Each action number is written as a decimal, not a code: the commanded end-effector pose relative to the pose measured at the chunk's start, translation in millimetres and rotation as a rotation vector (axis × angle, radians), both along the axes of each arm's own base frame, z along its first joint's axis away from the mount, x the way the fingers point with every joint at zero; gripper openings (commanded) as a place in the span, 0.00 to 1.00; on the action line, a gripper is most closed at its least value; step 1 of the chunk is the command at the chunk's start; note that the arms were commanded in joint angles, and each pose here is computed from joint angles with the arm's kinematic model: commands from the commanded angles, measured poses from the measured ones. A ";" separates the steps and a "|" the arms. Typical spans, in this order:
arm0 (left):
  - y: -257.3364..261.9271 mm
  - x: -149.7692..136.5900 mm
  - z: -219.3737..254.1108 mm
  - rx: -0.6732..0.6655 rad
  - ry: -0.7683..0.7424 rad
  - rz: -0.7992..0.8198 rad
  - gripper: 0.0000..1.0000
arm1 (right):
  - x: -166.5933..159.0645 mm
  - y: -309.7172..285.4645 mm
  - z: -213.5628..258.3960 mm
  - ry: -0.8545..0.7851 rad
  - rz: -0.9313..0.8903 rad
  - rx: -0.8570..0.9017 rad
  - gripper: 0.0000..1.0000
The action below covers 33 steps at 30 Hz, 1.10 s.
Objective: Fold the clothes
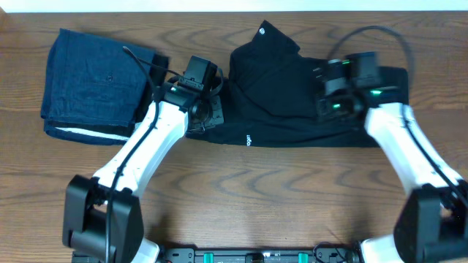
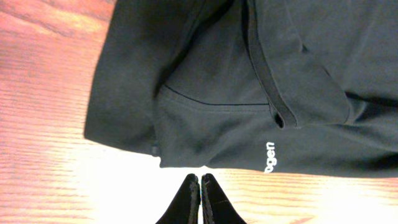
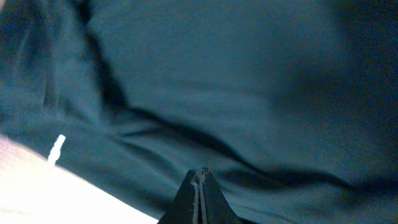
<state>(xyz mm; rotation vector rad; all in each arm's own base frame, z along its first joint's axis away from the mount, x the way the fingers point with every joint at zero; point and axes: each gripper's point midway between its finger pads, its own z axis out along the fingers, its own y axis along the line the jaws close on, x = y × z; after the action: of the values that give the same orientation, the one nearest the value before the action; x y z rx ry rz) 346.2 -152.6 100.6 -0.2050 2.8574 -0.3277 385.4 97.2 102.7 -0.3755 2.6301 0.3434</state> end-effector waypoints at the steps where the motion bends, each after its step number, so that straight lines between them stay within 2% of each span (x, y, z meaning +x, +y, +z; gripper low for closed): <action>1: -7.9 -1.3 -21.9 -0.034 0.073 0.013 0.06 | -4.8 20.6 -29.8 0.026 0.121 -0.100 0.01; 10: -8.2 -1.2 -63.0 -0.001 0.156 0.014 0.06 | -21.5 38.7 -72.1 0.148 0.181 -0.115 0.01; 15: -8.5 -0.2 -65.3 0.000 0.155 0.015 0.06 | -28.0 40.2 -72.9 0.173 0.194 -0.105 0.01; 19: -9.1 1.8 -65.0 -0.003 0.147 0.015 0.06 | -42.6 53.8 -70.9 0.199 0.308 -0.039 0.01; 33: -9.0 4.7 -67.1 -0.002 0.131 0.016 0.06 | -50.1 52.5 -76.0 0.235 0.306 -0.042 0.01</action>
<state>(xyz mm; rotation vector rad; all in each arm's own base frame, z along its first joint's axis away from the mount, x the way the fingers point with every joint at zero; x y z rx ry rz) 354.3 -162.9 39.5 -0.2309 2.9676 -0.3304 341.4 144.0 31.0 -0.7618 2.8088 0.4237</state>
